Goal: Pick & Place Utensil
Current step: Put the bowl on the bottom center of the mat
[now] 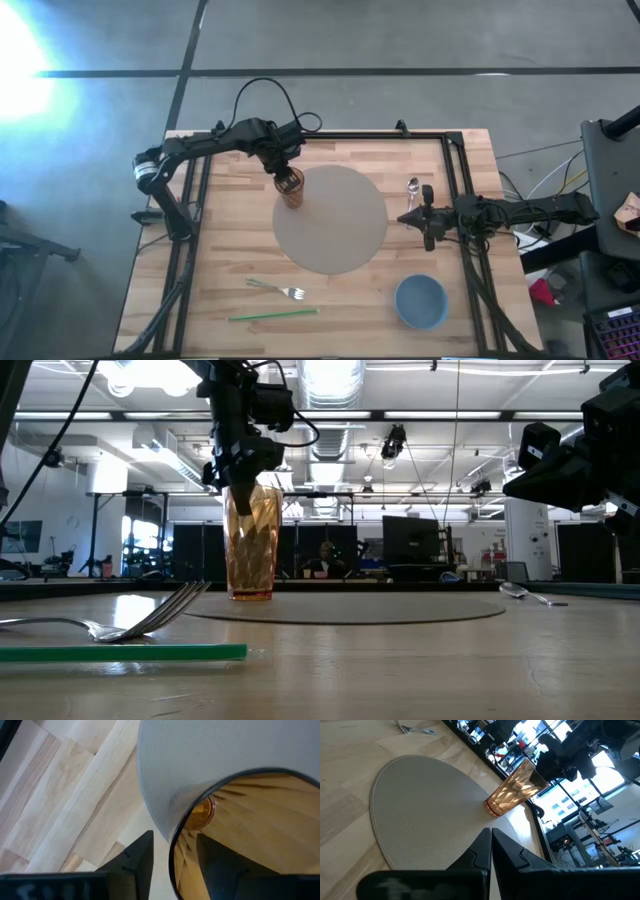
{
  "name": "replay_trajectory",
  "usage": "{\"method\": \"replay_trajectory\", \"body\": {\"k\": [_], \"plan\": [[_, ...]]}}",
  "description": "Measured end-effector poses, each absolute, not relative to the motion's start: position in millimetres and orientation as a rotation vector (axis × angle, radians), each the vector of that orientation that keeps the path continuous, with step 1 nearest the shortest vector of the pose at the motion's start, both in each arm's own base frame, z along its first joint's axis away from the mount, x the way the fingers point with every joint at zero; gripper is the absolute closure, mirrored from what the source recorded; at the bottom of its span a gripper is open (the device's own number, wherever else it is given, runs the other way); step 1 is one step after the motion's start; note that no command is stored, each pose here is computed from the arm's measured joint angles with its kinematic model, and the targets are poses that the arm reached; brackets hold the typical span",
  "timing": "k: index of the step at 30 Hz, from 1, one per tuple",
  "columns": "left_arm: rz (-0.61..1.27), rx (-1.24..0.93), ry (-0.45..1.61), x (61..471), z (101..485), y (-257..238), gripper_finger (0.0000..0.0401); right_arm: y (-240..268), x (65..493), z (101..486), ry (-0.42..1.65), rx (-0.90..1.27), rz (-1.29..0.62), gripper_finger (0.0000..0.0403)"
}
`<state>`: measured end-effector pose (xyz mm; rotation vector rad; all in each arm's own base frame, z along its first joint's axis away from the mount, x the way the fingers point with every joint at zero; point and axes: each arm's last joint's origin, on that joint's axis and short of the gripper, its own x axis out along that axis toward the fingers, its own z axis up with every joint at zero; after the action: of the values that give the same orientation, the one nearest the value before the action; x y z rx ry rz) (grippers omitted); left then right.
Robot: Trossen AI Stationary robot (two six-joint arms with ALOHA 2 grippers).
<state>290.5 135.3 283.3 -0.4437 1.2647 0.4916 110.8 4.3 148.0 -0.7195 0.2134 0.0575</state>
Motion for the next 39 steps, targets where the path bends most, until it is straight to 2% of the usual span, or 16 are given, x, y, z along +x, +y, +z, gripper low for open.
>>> {"method": "replay_trajectory", "body": {"k": [16, 39], "plan": [[0.481, -0.409, 1.166, 284.8, 337.6, 132.9, 0.025, 4.2, 110.9, 148.1, 0.213, -0.719, 0.057, 0.0394], [0.401, -0.278, 0.822, 230.6, 422.4, 89.9, 0.025, 4.2, 110.8, 148.0, 0.214, -0.719, 0.057, 0.0394]]}}
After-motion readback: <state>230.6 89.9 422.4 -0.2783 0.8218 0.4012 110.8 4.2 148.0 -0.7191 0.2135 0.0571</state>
